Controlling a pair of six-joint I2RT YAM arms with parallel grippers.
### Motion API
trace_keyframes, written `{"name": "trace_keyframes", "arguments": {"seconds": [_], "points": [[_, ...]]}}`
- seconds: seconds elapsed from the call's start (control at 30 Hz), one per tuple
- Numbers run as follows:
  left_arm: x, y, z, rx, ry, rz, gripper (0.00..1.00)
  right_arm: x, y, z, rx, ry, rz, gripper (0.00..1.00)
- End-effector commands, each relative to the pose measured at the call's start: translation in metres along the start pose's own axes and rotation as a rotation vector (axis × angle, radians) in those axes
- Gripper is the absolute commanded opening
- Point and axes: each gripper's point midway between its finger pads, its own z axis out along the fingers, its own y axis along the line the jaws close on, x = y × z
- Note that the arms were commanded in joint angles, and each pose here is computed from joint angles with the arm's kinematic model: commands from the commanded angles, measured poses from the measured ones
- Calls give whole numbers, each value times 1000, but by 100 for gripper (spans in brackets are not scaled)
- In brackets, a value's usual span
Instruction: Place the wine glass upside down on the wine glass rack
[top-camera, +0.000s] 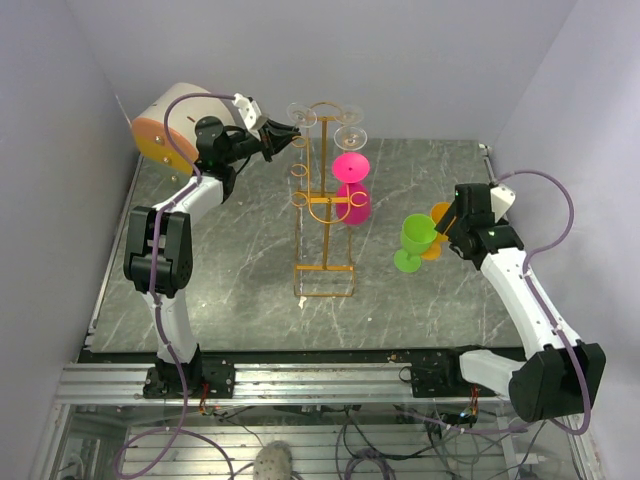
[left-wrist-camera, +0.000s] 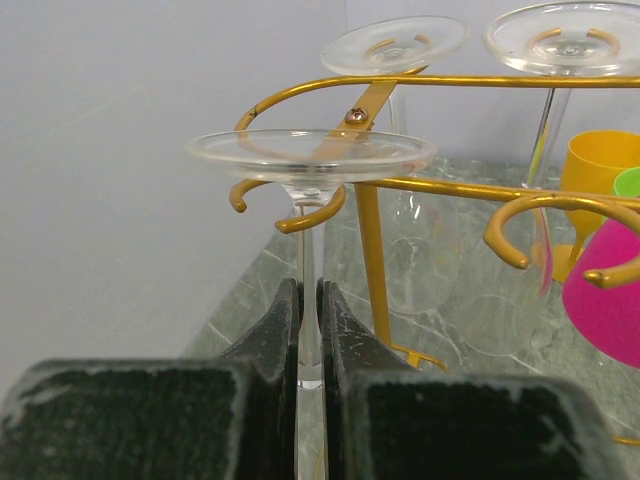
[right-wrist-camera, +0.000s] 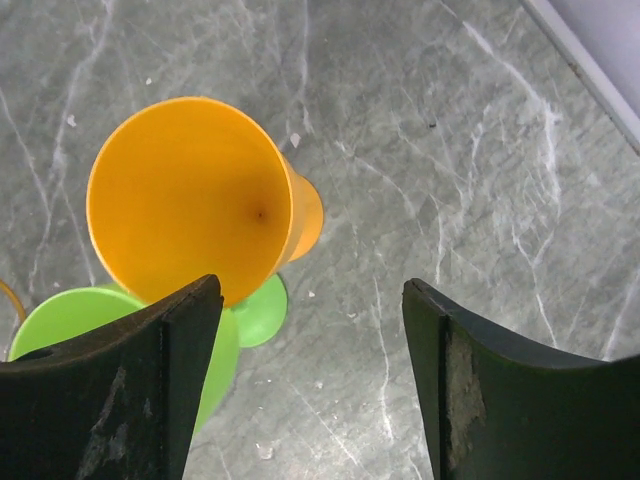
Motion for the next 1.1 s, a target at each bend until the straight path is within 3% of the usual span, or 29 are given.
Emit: {"name": "trace_keyframes", "arguments": {"seconds": [0.0, 0.37, 0.53, 0.77, 0.97, 1.07], "points": [[-15, -9, 6, 19, -46, 59, 7, 6, -2, 9, 7, 0, 26, 70], [-3, -11, 4, 16, -30, 45, 7, 13, -4, 25, 25, 3, 25, 66], [-1, -11, 5, 21, -34, 41, 7, 20, -1, 35, 8, 37, 29, 47], [-2, -11, 6, 20, -38, 41, 7, 18, 3, 36, -19, 36, 18, 0], [1, -12, 5, 17, -35, 36, 7, 4, 3, 25, -33, -3, 33, 0], [0, -12, 4, 15, -36, 37, 16, -11, -1, 15, -26, -49, 38, 0]]}}
